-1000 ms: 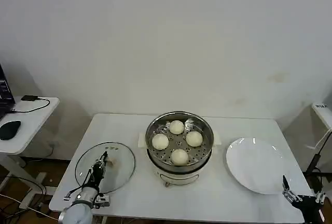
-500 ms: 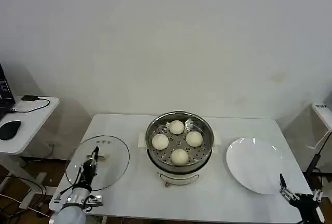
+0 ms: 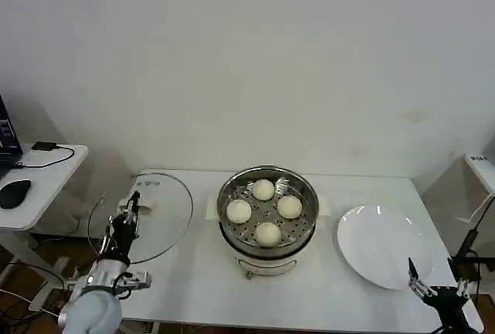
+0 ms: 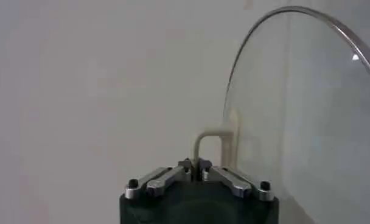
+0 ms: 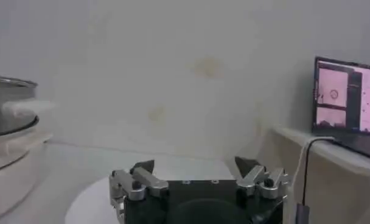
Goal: Take steamed baozi put them in steamer then cover it.
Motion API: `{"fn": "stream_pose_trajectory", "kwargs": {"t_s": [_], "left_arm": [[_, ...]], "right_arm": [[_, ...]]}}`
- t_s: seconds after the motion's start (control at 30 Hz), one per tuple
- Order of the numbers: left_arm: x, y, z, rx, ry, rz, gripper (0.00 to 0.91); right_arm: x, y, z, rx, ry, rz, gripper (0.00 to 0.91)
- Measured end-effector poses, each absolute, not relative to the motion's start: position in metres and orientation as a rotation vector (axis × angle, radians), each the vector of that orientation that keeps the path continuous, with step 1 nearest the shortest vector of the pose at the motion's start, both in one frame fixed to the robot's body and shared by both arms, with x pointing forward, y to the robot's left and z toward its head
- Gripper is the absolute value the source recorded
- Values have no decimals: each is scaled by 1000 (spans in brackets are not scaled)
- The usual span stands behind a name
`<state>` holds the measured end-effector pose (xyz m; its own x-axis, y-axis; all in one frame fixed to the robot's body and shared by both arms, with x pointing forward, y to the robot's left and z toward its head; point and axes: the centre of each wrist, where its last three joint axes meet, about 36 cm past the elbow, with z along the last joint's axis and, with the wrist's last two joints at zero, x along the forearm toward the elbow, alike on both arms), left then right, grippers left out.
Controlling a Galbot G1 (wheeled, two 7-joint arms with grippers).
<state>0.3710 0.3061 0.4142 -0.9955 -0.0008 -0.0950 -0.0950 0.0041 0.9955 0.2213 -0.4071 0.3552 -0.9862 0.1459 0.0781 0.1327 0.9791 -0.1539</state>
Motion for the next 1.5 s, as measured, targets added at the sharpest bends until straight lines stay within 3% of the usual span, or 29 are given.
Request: {"fn": "stream_pose_trajectory", "kwargs": {"t_s": [0.2, 0.63, 1.13, 1.5], "left_arm": [[382, 282, 446, -65, 2177, 2149, 0], [418, 194, 471, 15, 2212, 2112, 0], [426, 72, 467, 113, 2273, 2018, 0], [430, 29, 455, 145, 2256, 2060, 0]], "right_arm": [[224, -400, 349, -214, -3030, 226, 907], [228, -384, 336, -201, -3013, 228, 907], [234, -373, 328, -158, -3006, 227, 907], [235, -370, 325, -136, -3002, 222, 907]]}}
